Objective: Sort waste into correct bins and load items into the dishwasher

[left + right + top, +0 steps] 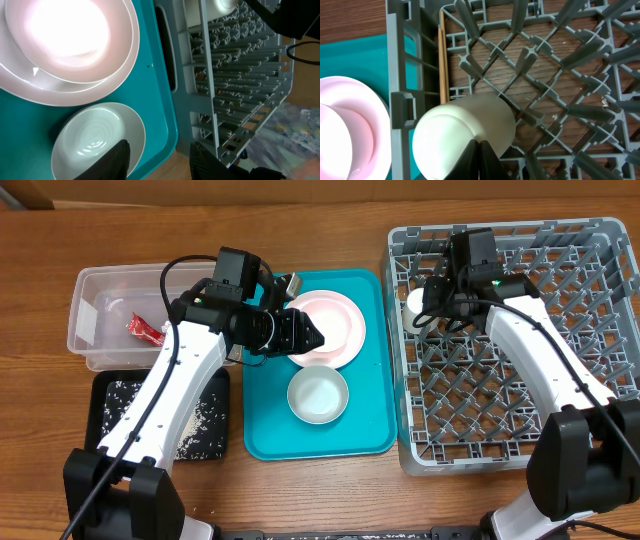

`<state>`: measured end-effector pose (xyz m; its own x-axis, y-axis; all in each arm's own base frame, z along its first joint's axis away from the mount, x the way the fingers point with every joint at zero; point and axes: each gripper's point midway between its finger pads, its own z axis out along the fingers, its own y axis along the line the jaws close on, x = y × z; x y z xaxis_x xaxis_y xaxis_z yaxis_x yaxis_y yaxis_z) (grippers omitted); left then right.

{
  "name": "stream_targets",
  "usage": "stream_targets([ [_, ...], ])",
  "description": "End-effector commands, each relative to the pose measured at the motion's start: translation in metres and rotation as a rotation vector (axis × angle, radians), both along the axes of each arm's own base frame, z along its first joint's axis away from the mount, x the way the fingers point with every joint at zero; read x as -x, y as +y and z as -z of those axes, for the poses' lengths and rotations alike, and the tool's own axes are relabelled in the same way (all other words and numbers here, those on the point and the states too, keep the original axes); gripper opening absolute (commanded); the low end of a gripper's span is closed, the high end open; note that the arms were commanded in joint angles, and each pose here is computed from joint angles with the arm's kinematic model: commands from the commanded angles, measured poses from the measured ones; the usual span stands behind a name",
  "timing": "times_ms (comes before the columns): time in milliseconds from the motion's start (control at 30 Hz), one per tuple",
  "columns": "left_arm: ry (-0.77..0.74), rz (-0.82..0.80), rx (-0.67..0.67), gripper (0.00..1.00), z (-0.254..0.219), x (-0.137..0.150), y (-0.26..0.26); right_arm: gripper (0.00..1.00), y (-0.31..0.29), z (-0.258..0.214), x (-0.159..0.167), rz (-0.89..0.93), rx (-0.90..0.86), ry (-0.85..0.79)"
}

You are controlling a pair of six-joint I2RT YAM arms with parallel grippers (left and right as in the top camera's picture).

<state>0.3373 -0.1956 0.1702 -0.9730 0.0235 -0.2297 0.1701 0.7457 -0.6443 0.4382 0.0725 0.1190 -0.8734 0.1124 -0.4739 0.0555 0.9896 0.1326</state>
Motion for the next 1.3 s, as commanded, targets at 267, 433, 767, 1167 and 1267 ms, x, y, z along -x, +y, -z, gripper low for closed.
stream_targets([
  [267,-0.018,0.013,-0.01,0.41,0.0,-0.001,0.0,0.05,-0.012,-0.072,0.011,0.026,0.023,-0.139],
  [433,-0.035,-0.028,-0.098,0.35,0.008,-0.006,0.014,0.1,-0.006,-0.087,0.035,-0.006,-0.021,-0.115],
  [767,0.055,-0.177,-0.477,0.33,0.038,0.011,0.074,0.34,0.049,-0.093,0.08,-0.188,-0.313,0.026],
  [1167,0.183,-0.098,-0.56,0.33,0.072,0.057,0.068,0.4,0.07,-0.08,0.116,-0.258,-0.327,0.167],
  [1267,0.18,-0.097,-0.556,0.33,0.084,0.06,0.063,0.4,0.089,-0.08,0.123,-0.315,-0.322,0.17],
])
